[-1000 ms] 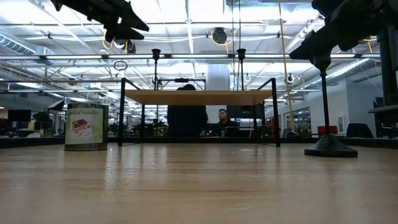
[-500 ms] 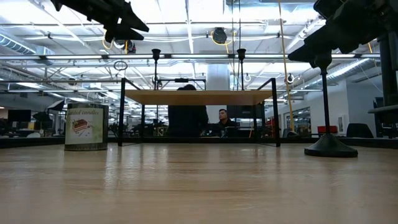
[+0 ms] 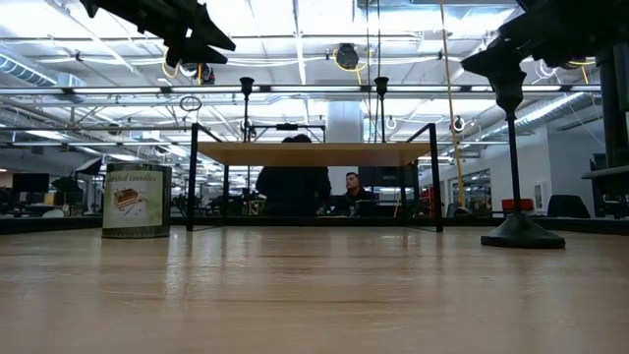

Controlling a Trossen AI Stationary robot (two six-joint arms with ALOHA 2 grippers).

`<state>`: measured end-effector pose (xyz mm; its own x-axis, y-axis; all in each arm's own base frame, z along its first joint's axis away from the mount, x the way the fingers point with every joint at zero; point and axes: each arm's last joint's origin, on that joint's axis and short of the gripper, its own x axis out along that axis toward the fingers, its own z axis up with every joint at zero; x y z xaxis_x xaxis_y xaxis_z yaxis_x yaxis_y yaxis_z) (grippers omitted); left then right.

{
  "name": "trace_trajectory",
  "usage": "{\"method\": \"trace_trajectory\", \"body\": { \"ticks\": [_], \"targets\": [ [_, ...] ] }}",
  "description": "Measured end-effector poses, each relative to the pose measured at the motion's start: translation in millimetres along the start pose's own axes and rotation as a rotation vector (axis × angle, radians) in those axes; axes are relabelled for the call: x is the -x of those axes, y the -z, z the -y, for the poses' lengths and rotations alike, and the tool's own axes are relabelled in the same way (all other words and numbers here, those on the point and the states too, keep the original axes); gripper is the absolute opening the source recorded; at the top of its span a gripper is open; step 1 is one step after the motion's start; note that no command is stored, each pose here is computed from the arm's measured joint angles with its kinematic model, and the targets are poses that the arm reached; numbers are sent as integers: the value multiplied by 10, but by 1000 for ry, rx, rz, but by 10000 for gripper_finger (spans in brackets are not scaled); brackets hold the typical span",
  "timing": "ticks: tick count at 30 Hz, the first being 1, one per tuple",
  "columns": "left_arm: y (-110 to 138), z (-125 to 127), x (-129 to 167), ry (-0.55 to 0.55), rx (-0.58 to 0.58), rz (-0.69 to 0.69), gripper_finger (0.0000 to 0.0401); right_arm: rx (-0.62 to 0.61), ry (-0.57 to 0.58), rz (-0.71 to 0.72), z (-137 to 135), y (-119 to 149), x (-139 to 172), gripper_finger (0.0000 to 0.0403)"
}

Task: Pick & Place candle stick holders
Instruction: Put the black candle holder on the shelf aligned with the other black candle holder

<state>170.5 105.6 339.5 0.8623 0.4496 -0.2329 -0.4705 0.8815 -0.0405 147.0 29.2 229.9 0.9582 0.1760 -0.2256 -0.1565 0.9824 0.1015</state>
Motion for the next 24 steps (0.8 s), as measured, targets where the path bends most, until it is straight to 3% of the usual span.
{"method": "trace_trajectory", "body": {
  "ticks": [4, 9, 15, 24],
  "targets": [
    [0, 0, 0, 0, 0, 0, 239, -67, -104, -46, -30, 64, -14, 282],
    [4, 0, 0, 0, 1, -4, 239, -40, 8, -49, 22, 264, -42, 287],
    [15, 0, 0, 1, 2, -15, 239, 7, -65, 102, 27, 461, -57, 298],
    [14, 0, 1, 1, 2, -15, 239, 68, -93, 235, 19, 435, -19, 299]
  ]
}}
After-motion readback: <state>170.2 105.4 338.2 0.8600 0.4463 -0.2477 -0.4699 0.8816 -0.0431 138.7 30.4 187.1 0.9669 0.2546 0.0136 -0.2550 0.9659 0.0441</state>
